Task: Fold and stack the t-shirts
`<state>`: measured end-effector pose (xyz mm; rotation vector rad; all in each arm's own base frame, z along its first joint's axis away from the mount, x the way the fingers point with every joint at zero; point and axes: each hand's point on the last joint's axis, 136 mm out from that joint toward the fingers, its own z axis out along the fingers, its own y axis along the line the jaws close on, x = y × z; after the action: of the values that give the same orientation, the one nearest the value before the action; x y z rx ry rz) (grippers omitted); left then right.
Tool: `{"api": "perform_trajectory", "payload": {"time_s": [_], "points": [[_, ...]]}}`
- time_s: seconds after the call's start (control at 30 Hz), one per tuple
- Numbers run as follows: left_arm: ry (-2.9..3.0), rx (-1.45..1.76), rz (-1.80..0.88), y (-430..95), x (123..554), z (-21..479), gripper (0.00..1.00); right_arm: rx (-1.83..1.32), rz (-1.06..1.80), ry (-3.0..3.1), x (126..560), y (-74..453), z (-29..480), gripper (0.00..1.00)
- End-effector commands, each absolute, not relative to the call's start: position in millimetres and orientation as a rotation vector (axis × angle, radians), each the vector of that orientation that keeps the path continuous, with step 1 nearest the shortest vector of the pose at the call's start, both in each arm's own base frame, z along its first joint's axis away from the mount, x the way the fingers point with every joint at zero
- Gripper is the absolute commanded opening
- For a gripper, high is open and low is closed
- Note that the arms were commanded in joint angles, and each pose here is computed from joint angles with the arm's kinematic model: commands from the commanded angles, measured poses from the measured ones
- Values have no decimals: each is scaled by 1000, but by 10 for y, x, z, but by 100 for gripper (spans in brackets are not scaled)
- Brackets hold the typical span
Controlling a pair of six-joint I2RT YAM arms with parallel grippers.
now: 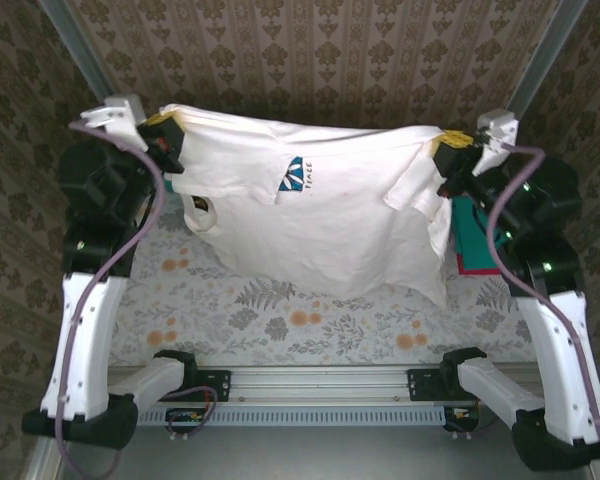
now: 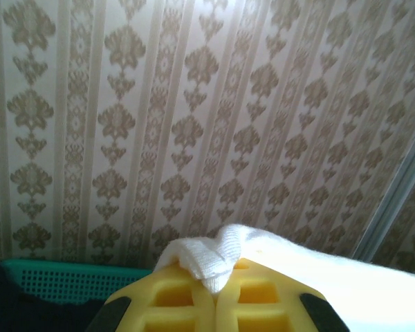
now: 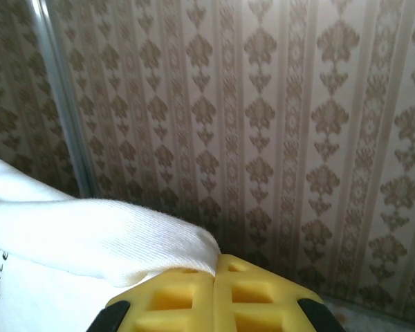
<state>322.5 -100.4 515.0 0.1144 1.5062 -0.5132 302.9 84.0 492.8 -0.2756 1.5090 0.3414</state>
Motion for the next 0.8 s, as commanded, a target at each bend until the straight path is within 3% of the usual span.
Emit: {"api": "perform_trajectory", "payload": {"time_s": [0.0,0.13,0.27,0.57,0.67,0.77], "points": [[1505,151,-459,-1033,3528,5067,0,-255,269,1536,3456,777,4751,0],[1461,158,-445,-1070,3791,5169,0,-260,275,1525,3883,831,4747,0],[1399,187,-453,-1124,3878,5551,0,-258,329,1457,4048,908,5126,0],[1192,253,-453,-1125,3465,6593,0,-256,325,1189,3676,868,6318,0],[1187,271,-483,-1150,3320,6559,0,-252,307,1199,3578,834,6256,0],[1244,263,-521,-1170,3265,6182,0,-240,305,1274,3548,808,5835,0]]}}
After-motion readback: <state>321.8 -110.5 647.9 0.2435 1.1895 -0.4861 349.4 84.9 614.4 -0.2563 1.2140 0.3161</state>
